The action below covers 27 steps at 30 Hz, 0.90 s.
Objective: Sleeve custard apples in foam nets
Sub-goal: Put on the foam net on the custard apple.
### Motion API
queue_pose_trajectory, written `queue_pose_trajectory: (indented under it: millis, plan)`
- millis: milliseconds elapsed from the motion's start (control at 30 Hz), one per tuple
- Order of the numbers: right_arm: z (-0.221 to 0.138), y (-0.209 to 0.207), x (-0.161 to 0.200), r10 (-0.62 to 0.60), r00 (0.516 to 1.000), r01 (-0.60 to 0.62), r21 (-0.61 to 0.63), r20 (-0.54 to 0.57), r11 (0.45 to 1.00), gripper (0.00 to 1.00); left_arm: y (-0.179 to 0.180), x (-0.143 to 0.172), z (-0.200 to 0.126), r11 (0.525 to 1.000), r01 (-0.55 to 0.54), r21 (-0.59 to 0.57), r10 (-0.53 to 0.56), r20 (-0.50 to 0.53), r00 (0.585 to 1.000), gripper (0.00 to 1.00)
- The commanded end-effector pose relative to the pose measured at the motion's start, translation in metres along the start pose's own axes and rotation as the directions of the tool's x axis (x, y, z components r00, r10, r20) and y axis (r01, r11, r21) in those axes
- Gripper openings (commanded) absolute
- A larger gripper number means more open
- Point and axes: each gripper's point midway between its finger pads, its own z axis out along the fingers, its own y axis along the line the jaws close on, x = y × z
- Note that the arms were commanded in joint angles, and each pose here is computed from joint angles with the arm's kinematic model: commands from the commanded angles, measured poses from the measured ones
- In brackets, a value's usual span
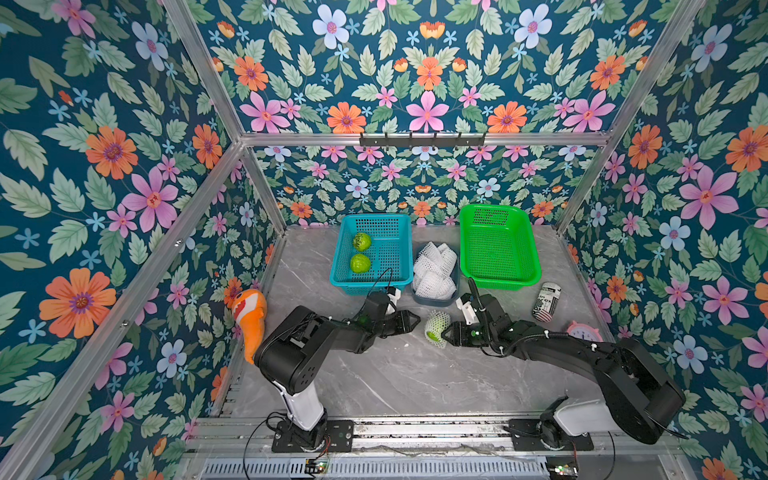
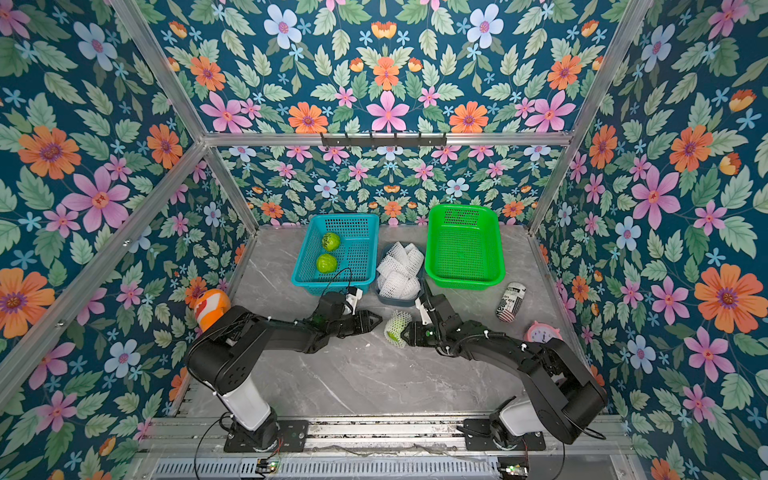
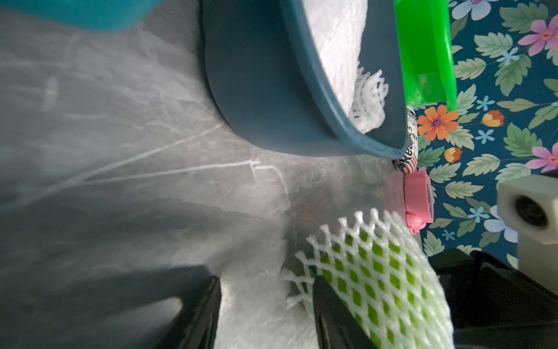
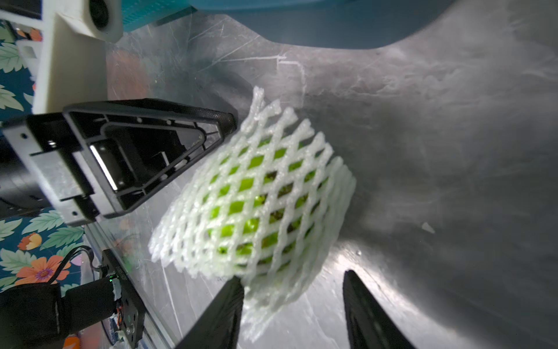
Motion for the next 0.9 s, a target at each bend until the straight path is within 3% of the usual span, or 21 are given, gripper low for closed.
queue_pose_trajectory:
  millis: [0, 333, 400, 433, 500, 733, 867]
  plan:
    - [-0.005, -0.002, -0.002, -0.006, 1.000, 0.006, 0.019, 0.015, 1.000, 0.55, 0.046, 0.036, -0.007, 0.978, 0.048, -0.201, -0.071, -0.108, 0.992, 0.54]
    - [-0.036, 0.014, -0.028, -0.023, 0.996, 0.017, 0.062, 0.087, 0.998, 0.65, 0.047, 0.036, -0.015, 0.973, 0.033, -0.227, -0.058, -0.101, 0.993, 0.53]
    - [-0.041, 0.015, -0.032, -0.022, 0.996, 0.013, 0.092, 0.091, 0.996, 0.71, 0.049, 0.037, -0.017, 0.971, 0.041, -0.236, -0.065, -0.094, 0.993, 0.53]
    - [-0.044, 0.016, -0.033, -0.025, 0.996, 0.015, 0.112, 0.085, 0.994, 0.79, 0.049, 0.038, -0.020, 0.970, 0.047, -0.239, -0.070, -0.089, 0.994, 0.54]
    - [-0.048, 0.018, -0.036, -0.034, 0.996, 0.020, 0.155, 0.087, 0.988, 0.86, 0.050, 0.040, -0.024, 0.968, 0.058, -0.244, -0.079, -0.078, 0.994, 0.54]
    - [-0.047, 0.031, -0.048, -0.041, 0.997, 0.024, 0.246, 0.065, 0.969, 0.87, 0.057, 0.048, -0.042, 0.958, 0.107, -0.267, -0.120, -0.033, 0.992, 0.54]
    - [-0.031, 0.038, -0.048, -0.090, 0.996, 0.089, 0.320, -0.011, 0.943, 0.88, 0.062, 0.055, -0.050, 0.952, 0.132, -0.275, -0.142, -0.015, 0.990, 0.53]
